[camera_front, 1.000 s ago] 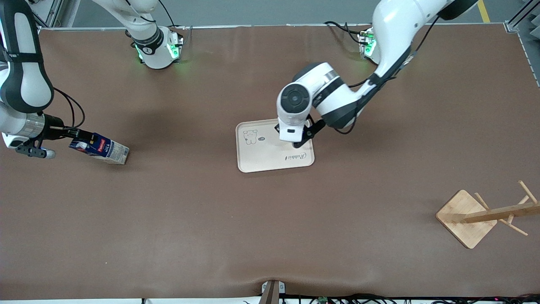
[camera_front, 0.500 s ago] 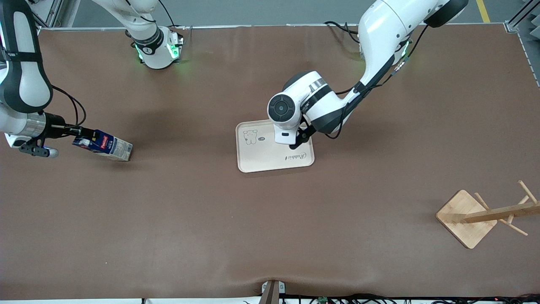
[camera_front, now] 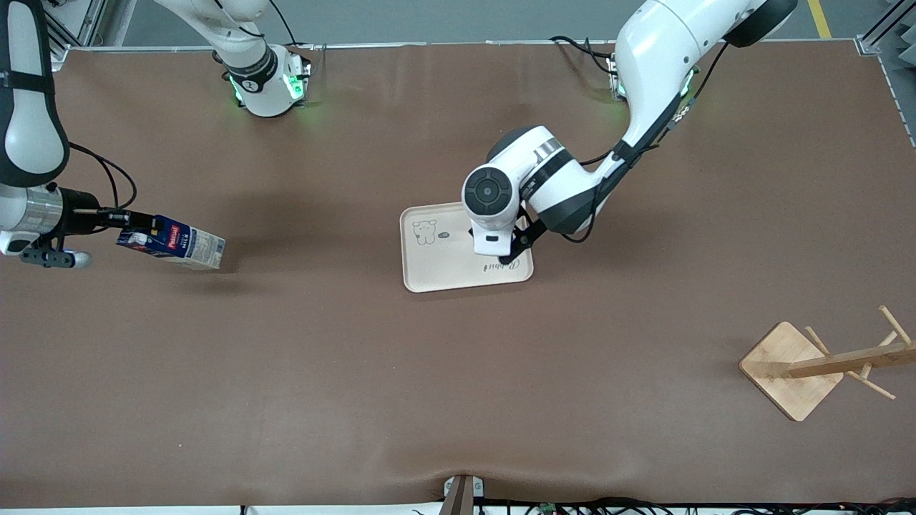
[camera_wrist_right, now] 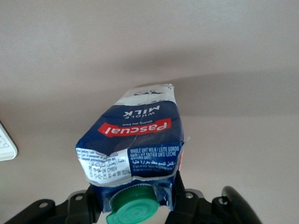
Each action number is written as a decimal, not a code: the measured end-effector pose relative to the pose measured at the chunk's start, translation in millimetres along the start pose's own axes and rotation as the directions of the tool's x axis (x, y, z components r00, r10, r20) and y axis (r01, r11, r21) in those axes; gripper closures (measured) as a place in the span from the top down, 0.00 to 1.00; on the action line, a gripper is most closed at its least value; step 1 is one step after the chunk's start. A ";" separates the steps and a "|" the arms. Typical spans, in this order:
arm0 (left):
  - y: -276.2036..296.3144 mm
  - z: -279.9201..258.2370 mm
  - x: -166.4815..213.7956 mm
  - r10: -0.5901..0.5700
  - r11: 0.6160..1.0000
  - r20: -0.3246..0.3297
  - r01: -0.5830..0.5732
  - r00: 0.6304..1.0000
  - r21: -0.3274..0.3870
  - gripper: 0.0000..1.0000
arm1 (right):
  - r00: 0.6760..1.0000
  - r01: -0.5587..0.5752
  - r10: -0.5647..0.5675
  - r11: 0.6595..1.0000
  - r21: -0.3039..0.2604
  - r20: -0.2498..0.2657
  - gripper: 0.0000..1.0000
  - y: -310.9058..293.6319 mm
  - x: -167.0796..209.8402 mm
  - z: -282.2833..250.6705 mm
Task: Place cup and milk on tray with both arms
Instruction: 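Lower the mug onto the tray and open the left gripper, then lift the milk carton with the right gripper while the left gripper withdraws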
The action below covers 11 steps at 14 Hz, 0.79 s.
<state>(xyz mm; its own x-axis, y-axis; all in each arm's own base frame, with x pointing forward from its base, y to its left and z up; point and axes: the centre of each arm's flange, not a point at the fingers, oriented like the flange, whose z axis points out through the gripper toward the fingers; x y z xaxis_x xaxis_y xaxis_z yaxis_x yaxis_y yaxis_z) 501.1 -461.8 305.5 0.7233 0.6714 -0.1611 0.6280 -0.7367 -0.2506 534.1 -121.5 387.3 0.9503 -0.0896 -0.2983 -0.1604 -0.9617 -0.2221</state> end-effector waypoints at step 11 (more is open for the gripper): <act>-180.1 -257.9 171.1 0.351 0.930 -0.224 -0.366 0.909 -0.024 1.00 | 0.991 0.129 -0.129 0.992 -0.011 0.037 0.59 -105.2 1.6 -16.3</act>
<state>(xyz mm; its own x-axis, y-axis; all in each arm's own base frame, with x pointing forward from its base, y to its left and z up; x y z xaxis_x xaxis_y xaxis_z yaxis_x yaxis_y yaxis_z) 585.8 -234.9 569.2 0.9425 0.3336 -0.0203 0.3269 -0.9329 -0.1512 556.9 -24.7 425.3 0.9525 0.0447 -0.3014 -0.0333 -0.9680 -0.2488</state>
